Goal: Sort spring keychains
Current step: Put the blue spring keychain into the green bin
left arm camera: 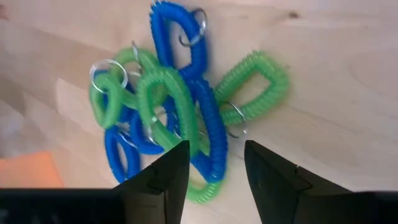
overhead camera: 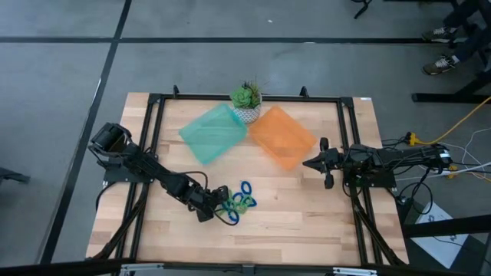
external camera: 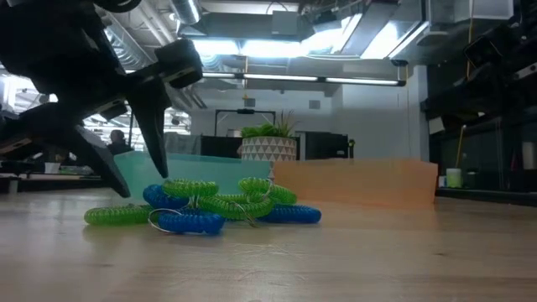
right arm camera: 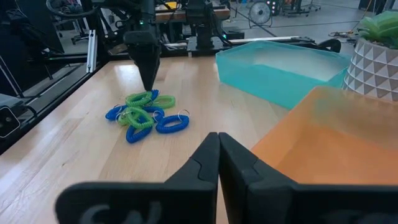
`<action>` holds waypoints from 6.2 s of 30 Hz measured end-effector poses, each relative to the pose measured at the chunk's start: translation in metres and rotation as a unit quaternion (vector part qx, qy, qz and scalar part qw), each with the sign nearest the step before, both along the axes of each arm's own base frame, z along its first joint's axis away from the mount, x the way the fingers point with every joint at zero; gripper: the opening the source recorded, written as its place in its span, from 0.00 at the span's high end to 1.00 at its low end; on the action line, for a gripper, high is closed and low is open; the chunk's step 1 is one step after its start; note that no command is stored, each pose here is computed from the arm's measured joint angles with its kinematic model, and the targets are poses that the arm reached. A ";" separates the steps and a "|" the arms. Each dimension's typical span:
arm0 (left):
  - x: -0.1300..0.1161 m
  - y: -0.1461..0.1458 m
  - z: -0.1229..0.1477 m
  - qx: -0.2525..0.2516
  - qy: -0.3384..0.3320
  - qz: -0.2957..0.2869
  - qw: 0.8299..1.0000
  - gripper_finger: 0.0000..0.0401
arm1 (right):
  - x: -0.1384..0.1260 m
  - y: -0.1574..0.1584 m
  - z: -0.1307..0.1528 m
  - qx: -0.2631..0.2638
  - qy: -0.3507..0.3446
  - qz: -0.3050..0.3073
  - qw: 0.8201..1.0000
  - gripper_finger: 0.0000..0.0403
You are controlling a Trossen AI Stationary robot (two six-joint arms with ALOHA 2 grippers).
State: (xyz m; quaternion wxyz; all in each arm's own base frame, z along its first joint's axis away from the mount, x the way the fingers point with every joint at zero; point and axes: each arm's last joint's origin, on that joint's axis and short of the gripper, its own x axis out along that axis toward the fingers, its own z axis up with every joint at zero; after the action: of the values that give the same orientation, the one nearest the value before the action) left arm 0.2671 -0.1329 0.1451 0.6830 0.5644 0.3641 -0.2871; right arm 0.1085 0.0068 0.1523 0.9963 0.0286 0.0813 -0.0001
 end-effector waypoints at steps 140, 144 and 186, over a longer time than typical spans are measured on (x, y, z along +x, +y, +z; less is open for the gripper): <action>0.030 0.082 0.081 -0.471 -0.320 0.378 0.730 0.88 | 0.000 0.000 0.000 0.000 0.000 0.000 1.000 0.98; 0.033 0.101 0.081 -0.440 -0.346 0.407 0.722 0.88 | 0.000 0.000 0.000 0.000 0.000 0.000 1.000 0.98; -0.001 0.220 0.044 -0.252 -0.266 0.660 0.655 0.88 | 0.000 0.000 0.000 0.000 0.000 0.000 1.000 0.98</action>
State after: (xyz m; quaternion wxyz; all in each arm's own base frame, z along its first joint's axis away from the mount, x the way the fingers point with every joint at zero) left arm 0.2656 0.0866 0.1890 0.8763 0.0336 0.3572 0.3214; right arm 0.1085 0.0068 0.1523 0.9963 0.0286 0.0814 -0.0002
